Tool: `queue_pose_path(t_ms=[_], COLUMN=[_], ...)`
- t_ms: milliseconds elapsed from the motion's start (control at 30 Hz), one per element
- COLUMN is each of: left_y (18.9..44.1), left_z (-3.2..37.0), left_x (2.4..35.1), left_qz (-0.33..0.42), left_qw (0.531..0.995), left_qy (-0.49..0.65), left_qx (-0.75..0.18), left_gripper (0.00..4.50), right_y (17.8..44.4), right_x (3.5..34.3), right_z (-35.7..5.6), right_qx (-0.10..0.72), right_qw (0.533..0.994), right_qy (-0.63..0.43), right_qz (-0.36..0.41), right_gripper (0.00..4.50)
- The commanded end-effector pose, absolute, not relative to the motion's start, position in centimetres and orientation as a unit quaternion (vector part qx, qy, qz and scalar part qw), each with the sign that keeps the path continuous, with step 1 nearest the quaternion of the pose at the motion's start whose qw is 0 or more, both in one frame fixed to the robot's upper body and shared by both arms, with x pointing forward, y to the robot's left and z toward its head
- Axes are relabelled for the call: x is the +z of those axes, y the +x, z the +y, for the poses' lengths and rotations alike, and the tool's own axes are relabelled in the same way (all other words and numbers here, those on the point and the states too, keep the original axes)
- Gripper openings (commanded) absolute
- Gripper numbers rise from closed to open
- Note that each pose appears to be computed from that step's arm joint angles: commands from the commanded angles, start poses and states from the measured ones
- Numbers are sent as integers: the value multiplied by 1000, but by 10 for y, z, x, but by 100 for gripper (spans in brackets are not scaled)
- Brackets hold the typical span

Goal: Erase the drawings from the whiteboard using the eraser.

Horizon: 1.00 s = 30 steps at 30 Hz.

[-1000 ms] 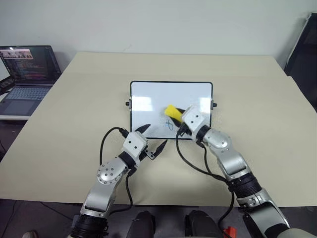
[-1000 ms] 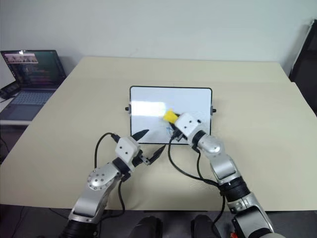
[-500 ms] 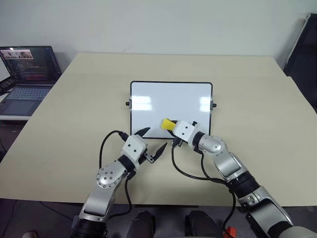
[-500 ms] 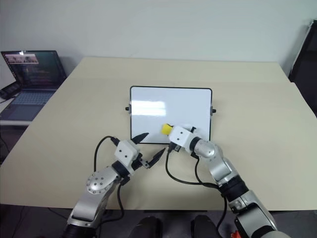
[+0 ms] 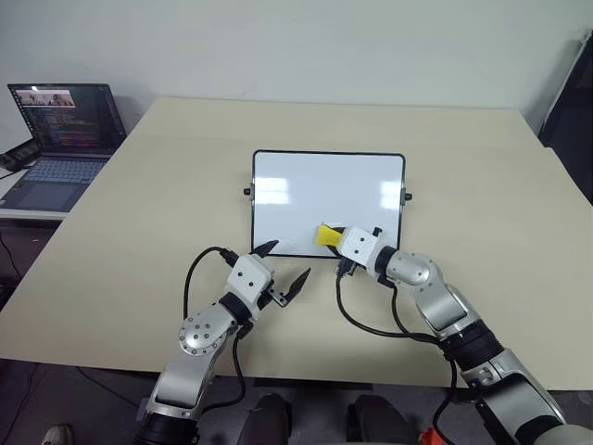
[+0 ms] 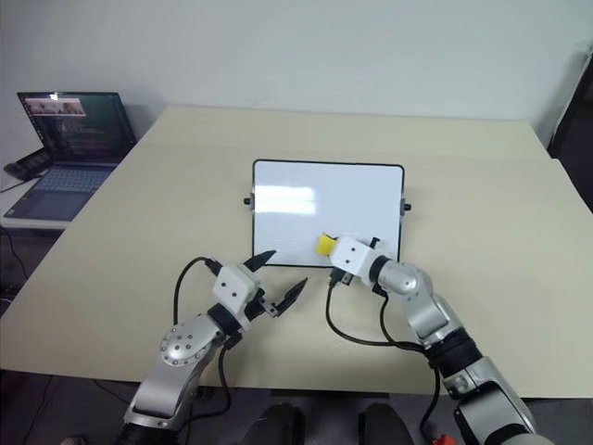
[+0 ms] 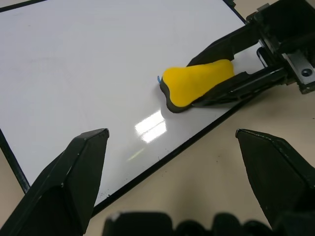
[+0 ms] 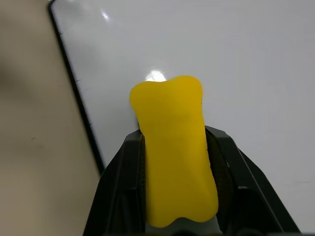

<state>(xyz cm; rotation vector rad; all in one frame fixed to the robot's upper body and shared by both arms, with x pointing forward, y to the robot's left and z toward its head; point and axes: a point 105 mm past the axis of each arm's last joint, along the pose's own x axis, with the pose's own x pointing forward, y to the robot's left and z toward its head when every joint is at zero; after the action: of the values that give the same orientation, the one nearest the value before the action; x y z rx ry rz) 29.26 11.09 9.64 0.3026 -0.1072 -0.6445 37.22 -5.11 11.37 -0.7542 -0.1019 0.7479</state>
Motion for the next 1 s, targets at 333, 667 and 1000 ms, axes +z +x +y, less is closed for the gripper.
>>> queue_pose_path(t_ms=[333, 667, 1000], left_y=[293, 292, 291], left_z=[107, 108, 95], left_x=[111, 110, 115], left_qz=[-80, -79, -90], left_qw=[932, 933, 921], left_qy=[151, 152, 142], left_qx=[-319, -318, -352], left_gripper=[450, 450, 450], right_y=[373, 353, 331], right_x=[101, 77, 156], right_z=[-62, -94, -100], right_qx=[345, 356, 311], right_qw=[866, 851, 902], right_qy=[-363, -384, -278], right_qz=[-16, 34, -110], right_gripper=[133, 133, 133])
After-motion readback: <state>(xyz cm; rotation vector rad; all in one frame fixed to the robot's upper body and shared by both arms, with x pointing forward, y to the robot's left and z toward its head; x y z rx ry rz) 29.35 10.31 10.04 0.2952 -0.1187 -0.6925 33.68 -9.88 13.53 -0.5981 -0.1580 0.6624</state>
